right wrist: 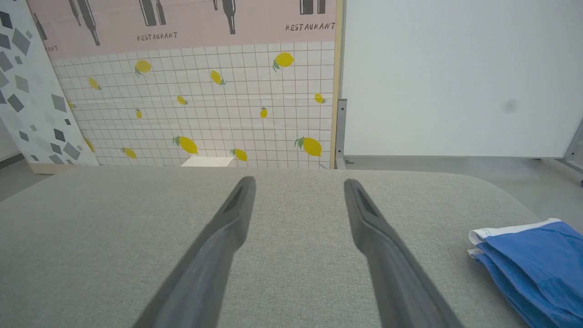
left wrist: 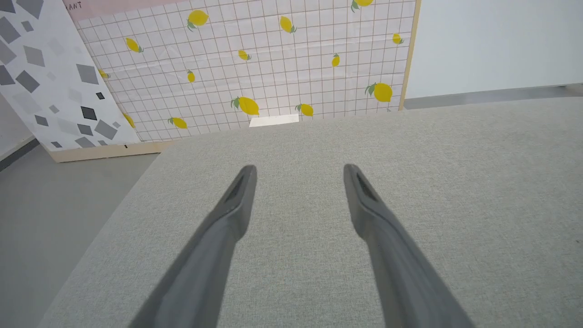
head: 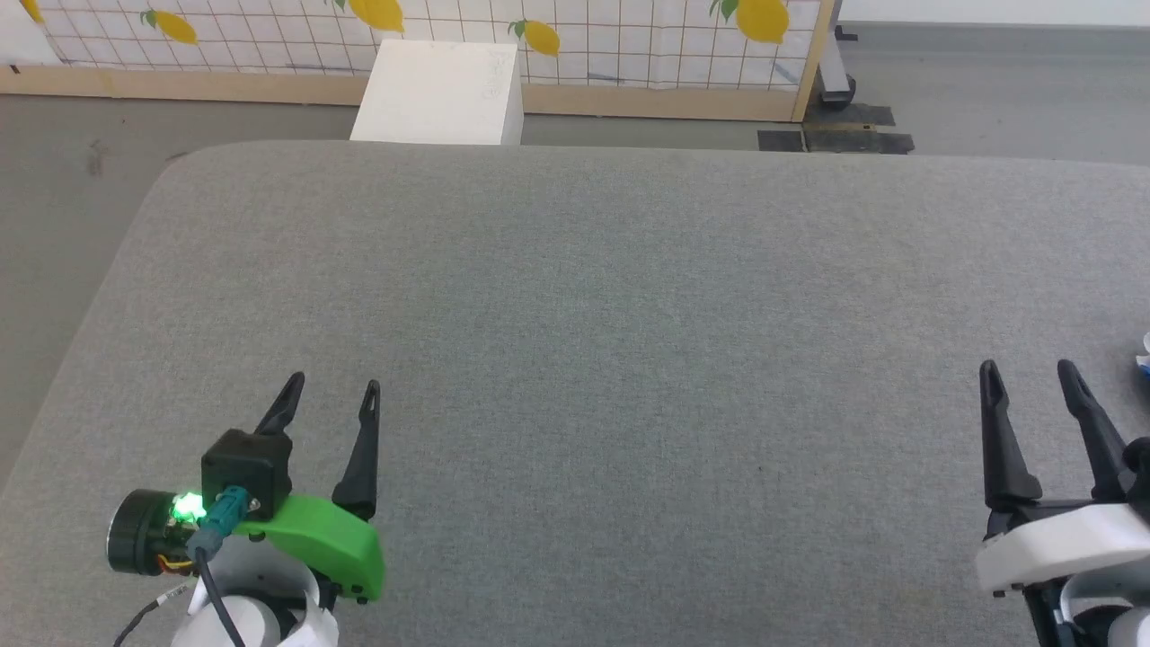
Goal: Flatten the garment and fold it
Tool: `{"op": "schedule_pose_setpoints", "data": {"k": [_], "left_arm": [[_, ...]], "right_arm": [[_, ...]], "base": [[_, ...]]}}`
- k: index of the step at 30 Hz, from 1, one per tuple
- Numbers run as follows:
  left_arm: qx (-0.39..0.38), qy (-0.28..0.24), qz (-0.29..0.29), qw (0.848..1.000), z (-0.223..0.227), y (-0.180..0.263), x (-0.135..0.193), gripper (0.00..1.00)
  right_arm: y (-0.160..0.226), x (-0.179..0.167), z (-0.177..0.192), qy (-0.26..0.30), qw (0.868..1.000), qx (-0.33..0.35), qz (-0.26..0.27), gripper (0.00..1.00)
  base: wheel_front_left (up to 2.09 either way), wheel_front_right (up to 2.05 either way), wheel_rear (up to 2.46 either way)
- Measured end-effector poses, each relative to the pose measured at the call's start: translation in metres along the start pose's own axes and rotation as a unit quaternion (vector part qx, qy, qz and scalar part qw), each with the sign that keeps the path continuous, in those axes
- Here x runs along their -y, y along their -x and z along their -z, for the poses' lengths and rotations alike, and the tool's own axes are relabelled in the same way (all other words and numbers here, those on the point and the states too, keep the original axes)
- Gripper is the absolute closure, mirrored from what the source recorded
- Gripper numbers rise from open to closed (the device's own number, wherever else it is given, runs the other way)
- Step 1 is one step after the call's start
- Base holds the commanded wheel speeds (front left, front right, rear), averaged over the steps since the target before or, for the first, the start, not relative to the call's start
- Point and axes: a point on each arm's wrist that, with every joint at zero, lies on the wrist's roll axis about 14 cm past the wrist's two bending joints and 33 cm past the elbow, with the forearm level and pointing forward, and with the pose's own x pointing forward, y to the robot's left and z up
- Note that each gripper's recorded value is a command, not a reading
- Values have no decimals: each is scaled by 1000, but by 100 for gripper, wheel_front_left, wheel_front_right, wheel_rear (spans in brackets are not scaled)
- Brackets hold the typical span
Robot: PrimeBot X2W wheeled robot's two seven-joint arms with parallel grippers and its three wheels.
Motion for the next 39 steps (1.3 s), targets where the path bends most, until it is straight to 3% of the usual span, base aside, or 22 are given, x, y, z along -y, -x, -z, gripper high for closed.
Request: {"op": "schedule_pose_setpoints", "data": {"k": [21,22,39], "left_arm": [[-11,-1,3,1000,7,3,1,0],[-11,-1,3,1000,6,3,1,100],[2,1,-4,1000,0,0,0,100]], "right_arm": [[2,-11,2,1,1000,-10,-9,0],[2,-11,2,1,1000,-10,-9,100],[3,-14,4,3,1000,-13,-14,100]], "base": [[0,0,0],[0,0,0],[0,0,0]]}}
